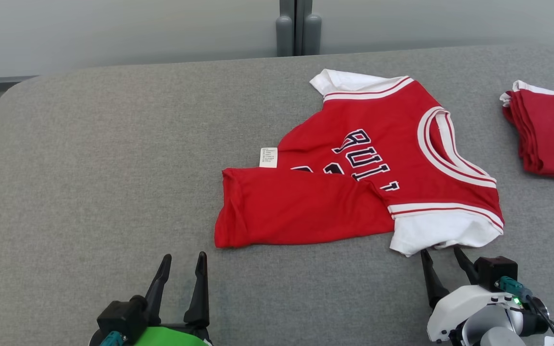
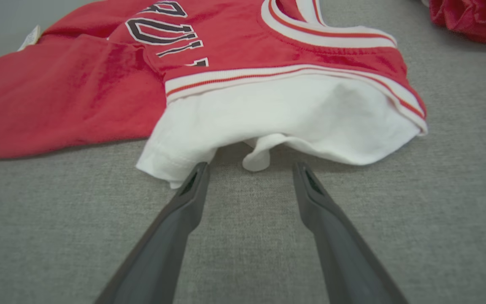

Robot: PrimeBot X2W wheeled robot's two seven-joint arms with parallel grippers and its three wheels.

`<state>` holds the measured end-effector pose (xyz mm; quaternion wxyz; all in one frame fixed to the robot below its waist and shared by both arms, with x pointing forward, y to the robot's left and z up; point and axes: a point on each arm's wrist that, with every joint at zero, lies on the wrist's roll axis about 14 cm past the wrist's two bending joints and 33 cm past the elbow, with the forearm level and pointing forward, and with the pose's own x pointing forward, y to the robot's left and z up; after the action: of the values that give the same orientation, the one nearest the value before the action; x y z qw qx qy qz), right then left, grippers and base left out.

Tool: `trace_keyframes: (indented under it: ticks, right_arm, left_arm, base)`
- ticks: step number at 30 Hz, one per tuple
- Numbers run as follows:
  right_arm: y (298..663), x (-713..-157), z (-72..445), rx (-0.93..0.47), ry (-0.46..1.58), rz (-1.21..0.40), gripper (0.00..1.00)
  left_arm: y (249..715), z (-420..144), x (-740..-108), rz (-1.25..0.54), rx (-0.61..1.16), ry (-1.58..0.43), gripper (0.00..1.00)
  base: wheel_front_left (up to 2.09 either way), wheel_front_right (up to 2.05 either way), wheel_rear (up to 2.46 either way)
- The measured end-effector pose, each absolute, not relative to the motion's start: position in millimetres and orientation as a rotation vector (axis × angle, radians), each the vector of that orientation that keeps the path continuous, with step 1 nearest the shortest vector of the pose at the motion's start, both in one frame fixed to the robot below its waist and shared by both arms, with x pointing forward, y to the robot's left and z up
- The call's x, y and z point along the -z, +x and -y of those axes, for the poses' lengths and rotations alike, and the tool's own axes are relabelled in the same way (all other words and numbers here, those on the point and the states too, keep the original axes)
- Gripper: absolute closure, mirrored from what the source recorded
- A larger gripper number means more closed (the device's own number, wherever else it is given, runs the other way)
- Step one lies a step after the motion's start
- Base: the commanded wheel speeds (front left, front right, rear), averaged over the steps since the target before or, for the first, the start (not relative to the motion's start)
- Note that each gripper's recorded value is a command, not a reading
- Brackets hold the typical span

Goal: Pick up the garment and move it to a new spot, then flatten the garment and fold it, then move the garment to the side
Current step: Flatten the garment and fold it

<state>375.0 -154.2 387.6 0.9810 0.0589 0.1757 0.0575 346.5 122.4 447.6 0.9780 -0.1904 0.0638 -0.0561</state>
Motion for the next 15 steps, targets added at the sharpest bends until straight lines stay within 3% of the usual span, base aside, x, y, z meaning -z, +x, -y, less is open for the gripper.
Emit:
trace_keyframes:
  ticks: [4,7,9,12,15]
  right_arm:
    - [379,-382,150,-0.124,0.124,-0.365,0.01]
    - [383,-379,151,-0.117,0.123,-0.372,0.12]
    - [386,-378,154,-0.109,0.119,-0.369,0.27]
    - [388,-379,156,-0.103,0.113,-0.364,0.99]
    - [387,-380,160,-0.094,0.111,-0.361,1.0]
  left_arm:
    - [344,-126,-446,-0.132,0.102,-0.384,0.0]
    - [343,-128,-444,-0.137,0.092,-0.384,0.0]
    - [343,-129,-443,-0.139,0.089,-0.383,0.0]
    - [344,-130,-443,-0.14,0.087,-0.382,0.0]
    - [345,-128,-442,-0.142,0.095,-0.377,0.0]
  base:
    - [0.0,0.0,0.0]
    - [0.0,0.0,0.0]
    - [0.0,0.0,0.0]
    - [0.0,0.0,0.0]
    - [0.0,0.0,0.0]
